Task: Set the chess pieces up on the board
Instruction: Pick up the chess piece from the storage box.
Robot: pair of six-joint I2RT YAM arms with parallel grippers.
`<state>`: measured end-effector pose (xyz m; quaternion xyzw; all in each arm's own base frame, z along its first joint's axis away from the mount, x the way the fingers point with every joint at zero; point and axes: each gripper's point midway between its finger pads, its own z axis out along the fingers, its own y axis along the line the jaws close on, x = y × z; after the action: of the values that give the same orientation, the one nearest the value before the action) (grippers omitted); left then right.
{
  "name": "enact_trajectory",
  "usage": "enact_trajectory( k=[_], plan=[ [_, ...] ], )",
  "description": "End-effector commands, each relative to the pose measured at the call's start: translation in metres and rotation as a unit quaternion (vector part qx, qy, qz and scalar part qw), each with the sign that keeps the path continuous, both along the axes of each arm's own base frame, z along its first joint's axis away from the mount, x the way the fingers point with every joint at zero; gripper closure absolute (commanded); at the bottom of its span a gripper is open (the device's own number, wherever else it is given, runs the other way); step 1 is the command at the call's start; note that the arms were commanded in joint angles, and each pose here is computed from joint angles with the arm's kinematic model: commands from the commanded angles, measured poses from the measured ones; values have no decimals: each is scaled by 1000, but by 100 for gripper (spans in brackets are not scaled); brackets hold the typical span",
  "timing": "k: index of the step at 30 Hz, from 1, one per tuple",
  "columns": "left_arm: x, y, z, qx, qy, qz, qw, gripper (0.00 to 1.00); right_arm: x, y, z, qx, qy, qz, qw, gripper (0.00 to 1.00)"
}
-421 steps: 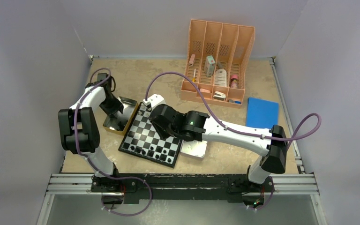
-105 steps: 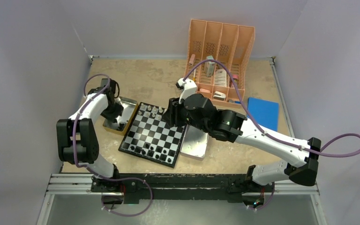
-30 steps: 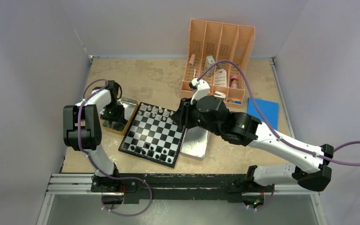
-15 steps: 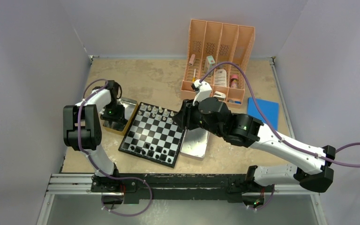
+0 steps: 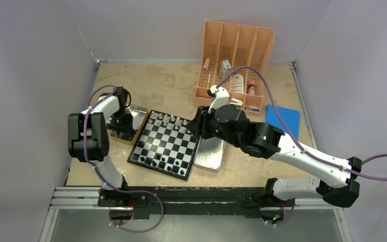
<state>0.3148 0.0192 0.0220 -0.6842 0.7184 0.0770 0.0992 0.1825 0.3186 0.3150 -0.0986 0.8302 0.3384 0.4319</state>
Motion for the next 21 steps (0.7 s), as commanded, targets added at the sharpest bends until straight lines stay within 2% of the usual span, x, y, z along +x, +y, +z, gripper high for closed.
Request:
enact_trajectory(
  k=[1,9,13,17,21],
  plan=[
    [3,9,8,16,-4,10,1000,62,0,-4,12,20,-6,-9,1000,58],
    [7,13,19,26,-14,1,1000,55,0,-4,13,24,-7,-10,1000,58],
    [7,16,25,31,-20,6,999,55,1,-4,14,26,-8,-12,1000,58],
    [3,17,25,32,-10,14,999,57,0,-4,14,27,-9,-11,1000,58],
    [-2,17,23,31,-1,22,999,66,0,-4,14,27,-8,-12,1000,58]
  ],
)
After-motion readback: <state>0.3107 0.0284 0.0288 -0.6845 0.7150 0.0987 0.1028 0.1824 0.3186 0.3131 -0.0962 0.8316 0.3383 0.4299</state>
